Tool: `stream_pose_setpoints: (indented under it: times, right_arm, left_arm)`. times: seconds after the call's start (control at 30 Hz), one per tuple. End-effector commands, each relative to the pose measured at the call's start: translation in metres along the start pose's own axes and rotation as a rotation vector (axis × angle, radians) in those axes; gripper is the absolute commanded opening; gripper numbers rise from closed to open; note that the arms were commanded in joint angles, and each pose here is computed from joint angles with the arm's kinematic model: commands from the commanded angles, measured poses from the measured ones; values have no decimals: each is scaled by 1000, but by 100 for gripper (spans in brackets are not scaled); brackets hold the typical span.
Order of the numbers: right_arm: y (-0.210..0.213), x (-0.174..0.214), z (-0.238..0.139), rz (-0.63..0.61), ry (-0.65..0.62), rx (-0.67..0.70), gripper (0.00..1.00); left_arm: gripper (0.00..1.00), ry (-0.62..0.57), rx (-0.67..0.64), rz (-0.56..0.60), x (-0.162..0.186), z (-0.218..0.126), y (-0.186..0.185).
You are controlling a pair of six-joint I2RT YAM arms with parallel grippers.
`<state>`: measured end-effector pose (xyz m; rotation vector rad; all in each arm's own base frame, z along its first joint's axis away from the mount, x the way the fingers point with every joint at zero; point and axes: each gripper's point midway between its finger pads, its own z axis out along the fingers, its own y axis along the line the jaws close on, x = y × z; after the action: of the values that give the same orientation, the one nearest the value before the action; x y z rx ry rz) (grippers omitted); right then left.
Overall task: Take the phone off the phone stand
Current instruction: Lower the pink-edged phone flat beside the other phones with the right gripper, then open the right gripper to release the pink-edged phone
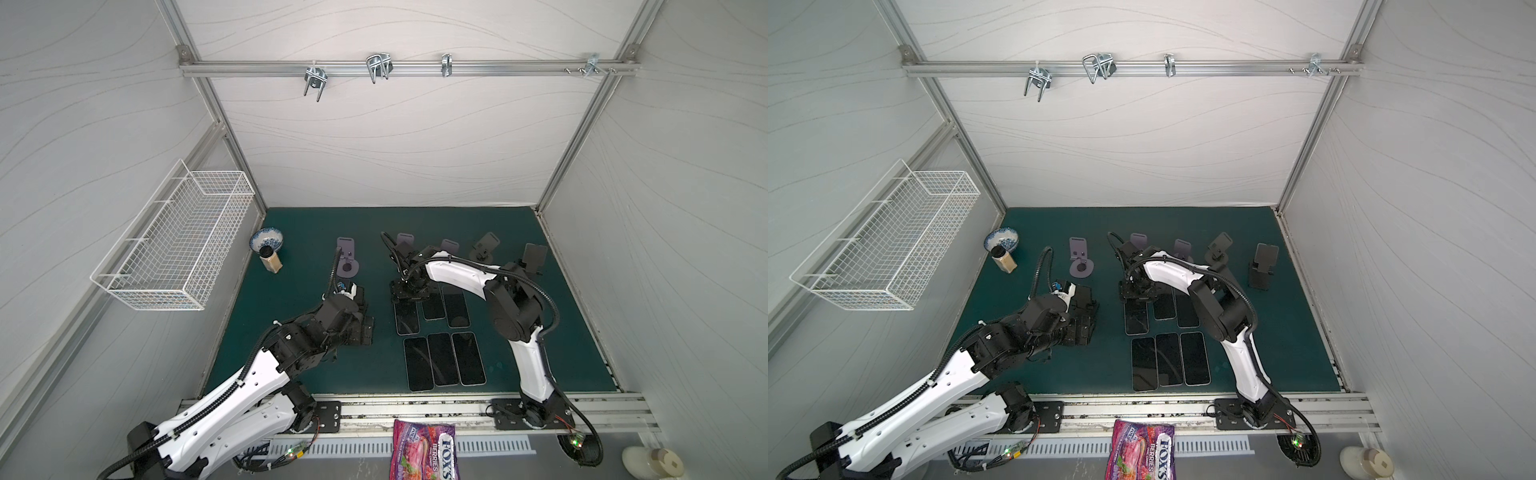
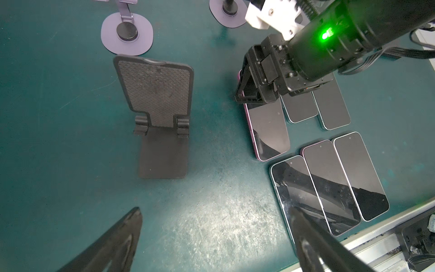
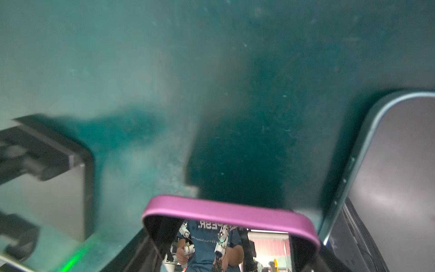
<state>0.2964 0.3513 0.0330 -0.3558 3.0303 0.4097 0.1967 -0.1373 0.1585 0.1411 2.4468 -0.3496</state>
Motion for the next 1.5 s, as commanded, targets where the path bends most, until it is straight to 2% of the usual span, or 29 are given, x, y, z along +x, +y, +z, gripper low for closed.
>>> stream_pose_setpoints:
  times: [0.0,0.23,0.73,0.93,1.23,1.37,1.47]
  right_arm:
    - [-6,-1,1,1,16,29,68]
    - [-17,-2,5,7,21,76,75]
    - [-10,2,-8,26,25,36,82]
    - [-1,-6,-44,14,-42,12,83]
    - [1,-9,-110,3,-169,3,84]
    - [-14,-10,-151,-2,-281,42,85]
    - [-43,-15,-187,17,-400,94,85]
  left_arm:
    - [98,-27,15,-15,-8,0,-4]
    - [98,-34,16,-14,-8,-2,-3]
    - [98,-84,16,2,-23,-6,-5]
    - [98,-176,-54,43,-41,-29,10]
    - [98,-395,-115,110,-81,-66,22]
    - [98,-503,-162,149,-107,-75,22]
    - [98,-578,-239,152,-126,-80,31]
